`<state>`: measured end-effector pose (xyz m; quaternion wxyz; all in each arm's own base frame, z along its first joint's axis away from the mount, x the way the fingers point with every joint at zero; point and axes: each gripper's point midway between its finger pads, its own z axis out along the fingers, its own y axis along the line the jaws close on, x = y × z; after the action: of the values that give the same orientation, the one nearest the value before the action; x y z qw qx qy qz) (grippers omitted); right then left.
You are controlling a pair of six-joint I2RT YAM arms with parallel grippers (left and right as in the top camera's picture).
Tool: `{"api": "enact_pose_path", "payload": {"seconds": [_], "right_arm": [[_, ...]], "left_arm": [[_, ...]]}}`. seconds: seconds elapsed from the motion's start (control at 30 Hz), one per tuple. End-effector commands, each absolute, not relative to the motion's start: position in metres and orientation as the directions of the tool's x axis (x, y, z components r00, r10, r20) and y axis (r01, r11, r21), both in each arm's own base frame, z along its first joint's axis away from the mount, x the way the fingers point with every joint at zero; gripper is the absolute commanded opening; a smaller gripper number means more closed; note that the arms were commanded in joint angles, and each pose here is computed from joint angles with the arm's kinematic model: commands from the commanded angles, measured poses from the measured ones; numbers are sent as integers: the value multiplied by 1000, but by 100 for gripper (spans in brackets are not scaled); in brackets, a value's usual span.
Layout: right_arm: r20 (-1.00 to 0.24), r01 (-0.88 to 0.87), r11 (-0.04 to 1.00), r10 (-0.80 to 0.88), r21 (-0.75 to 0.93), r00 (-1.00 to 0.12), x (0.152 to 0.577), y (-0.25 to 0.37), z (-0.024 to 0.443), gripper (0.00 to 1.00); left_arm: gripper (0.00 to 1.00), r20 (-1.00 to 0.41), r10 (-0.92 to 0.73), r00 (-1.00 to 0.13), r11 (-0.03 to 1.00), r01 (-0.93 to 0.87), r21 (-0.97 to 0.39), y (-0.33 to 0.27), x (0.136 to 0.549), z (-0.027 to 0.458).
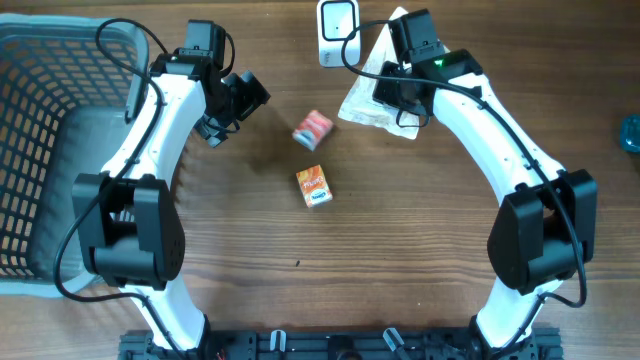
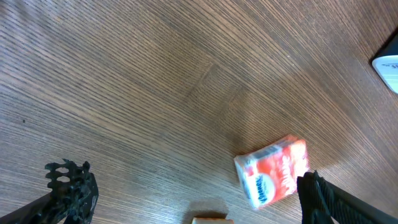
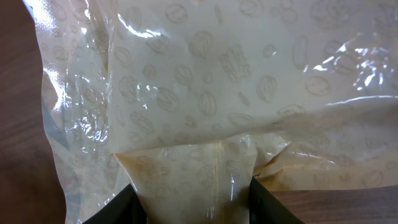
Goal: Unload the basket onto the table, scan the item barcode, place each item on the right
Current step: 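Hold the clear bag up to the scanner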
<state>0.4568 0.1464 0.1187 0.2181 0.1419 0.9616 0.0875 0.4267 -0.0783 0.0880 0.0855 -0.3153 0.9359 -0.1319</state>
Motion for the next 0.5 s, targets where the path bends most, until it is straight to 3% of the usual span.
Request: {"api": "enact_pose_path", "payload": {"seconds": [0.0, 0.23, 0.47], "right_arm": [[-450, 200, 935, 319, 291, -834, 476, 158, 133, 13], [-538, 155, 798, 521, 583, -663, 536, 192, 184, 16], [-413, 116, 577, 696, 808, -587, 582, 224, 178, 20]], "left_arm": [[100, -74, -633, -771, 752, -588, -298, -75, 427, 88], [100, -73, -632, -772, 752, -588, -298, -76, 427, 88], [100, -74, -631, -772, 753, -587, -298, -76, 427, 88]]}}
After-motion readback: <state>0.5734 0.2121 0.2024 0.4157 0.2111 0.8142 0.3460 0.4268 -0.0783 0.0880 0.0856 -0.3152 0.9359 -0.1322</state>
